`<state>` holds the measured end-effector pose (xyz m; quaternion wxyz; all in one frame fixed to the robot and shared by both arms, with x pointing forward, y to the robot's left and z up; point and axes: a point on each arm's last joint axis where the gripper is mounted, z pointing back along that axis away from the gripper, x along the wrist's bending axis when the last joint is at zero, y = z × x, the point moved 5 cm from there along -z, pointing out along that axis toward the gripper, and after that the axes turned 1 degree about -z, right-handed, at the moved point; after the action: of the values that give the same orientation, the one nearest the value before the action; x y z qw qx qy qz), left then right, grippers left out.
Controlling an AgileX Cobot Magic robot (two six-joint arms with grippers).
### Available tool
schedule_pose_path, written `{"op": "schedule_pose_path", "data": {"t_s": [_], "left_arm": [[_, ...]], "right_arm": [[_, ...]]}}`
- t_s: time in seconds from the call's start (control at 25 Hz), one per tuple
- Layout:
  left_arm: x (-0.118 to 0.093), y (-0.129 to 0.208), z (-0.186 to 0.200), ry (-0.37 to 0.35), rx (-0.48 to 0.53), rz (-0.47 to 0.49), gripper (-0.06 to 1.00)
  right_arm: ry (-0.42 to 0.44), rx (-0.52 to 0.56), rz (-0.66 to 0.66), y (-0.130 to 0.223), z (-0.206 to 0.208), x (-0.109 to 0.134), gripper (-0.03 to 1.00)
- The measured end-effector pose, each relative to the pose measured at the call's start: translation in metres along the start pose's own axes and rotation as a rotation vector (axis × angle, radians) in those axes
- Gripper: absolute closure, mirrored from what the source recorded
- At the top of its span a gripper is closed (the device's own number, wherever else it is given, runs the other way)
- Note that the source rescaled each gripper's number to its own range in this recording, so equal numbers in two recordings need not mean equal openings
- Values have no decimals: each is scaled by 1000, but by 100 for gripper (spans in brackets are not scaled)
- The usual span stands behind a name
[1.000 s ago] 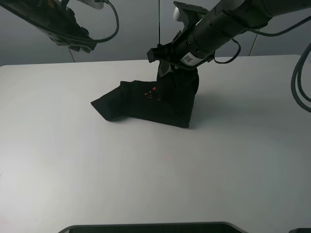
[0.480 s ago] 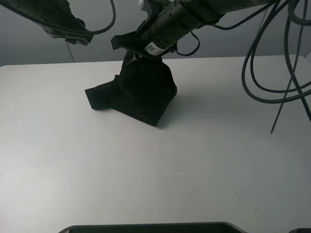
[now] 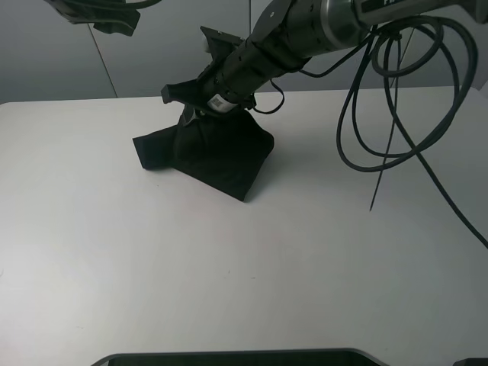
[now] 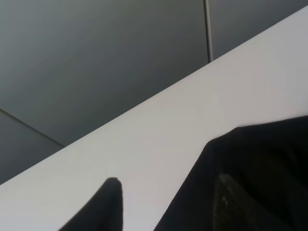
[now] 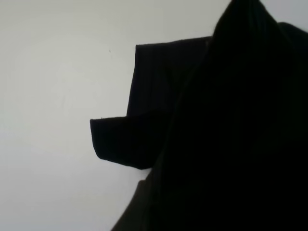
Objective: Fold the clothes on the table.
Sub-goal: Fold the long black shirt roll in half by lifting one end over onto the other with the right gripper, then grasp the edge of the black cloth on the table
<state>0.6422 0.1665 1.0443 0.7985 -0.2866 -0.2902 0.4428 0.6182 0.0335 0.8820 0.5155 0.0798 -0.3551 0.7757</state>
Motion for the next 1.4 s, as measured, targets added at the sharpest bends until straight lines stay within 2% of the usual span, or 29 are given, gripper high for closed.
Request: {"op": "schedule_pose_path", "data": {"t_s": [0.24,0.52,0.6,0.64,0.72,0.88,0.96,1.2,1.28,1.4], "left_arm": [[-18,-3,1,33,0,-26,38],[-44,-8,3,78,-13,-69,38],[-50,-9,4,88,-16,-77,38],[-52,-10,4,92,-17,-79,38],[-54,-10,4,96,-17,-79,38],[-55,-10,5,99,-18,-77,38],[-55,-10,5,99,-18,-77,38],[-55,-10,5,99,-18,-77,38],[-53,-13,9,97,-29,-76,38],[-50,-19,22,88,-62,-77,38]], "right_arm": [[-13,-1,-44,2,-27,-11,89],[1,-55,-58,-9,-43,-18,89],[14,-73,-62,-11,-46,-22,84],[20,-79,-63,-12,-47,-23,80],[24,-83,-55,-12,-47,-24,61],[23,-81,-39,-12,-48,-24,7],[21,-74,-1,-11,-48,-23,-1],[13,-55,163,-15,-36,-13,-2],[35,-69,239,-24,-21,-7,5],[81,-69,319,-35,8,2,24]]}}
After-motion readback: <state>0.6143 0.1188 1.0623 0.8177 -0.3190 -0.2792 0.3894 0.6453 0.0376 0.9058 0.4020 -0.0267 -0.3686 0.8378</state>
